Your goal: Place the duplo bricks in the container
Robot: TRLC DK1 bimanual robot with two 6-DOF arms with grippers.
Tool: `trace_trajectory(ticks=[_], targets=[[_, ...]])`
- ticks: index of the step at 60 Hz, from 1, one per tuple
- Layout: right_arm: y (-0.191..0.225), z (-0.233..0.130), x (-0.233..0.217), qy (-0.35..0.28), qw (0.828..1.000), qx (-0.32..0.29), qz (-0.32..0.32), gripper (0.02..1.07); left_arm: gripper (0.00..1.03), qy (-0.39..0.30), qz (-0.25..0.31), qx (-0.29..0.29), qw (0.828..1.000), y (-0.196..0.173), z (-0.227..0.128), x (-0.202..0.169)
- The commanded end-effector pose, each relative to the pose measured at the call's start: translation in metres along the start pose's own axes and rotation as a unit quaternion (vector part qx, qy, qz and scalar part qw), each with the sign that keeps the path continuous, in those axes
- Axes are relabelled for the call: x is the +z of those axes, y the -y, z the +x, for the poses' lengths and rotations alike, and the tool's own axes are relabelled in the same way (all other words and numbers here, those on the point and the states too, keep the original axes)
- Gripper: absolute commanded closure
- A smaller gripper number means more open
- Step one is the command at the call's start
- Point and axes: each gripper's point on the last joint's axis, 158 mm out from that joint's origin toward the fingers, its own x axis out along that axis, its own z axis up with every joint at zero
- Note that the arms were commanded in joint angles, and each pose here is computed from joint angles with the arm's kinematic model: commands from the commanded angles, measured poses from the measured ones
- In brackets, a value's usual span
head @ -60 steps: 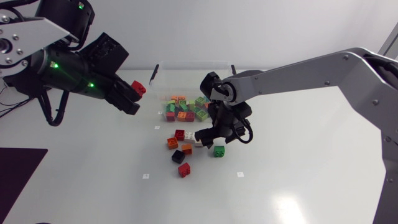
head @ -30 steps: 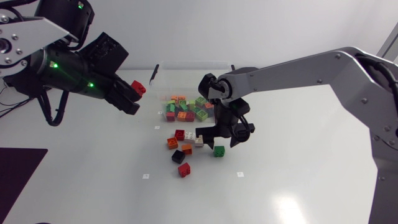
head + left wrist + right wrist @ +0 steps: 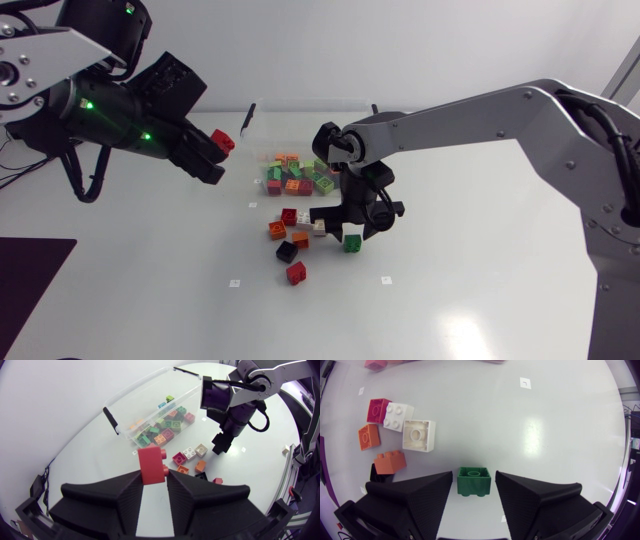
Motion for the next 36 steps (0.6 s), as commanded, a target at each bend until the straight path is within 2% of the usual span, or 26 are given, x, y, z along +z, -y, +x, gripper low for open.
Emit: trace_trajectory(ticks=[1,15,36], targets=[[0.006,0.013,-0.008,-0.015,1.0,-0.013,0.015,0.5,0.79,0.009,0.007,0.002,1.0,-0.004,-0.001,0.009],[0.015,0.02,-0.01,-0.017,0.999,-0.006,0.027,0.65,0.79,0.011,0.007,0.002,1.0,-0.003,-0.001,0.012],[0.026,-0.001,0.002,0.017,0.999,0.003,0.034,0.73,0.79,0.013,0.006,0.002,1.0,-0.004,0.001,0.015]])
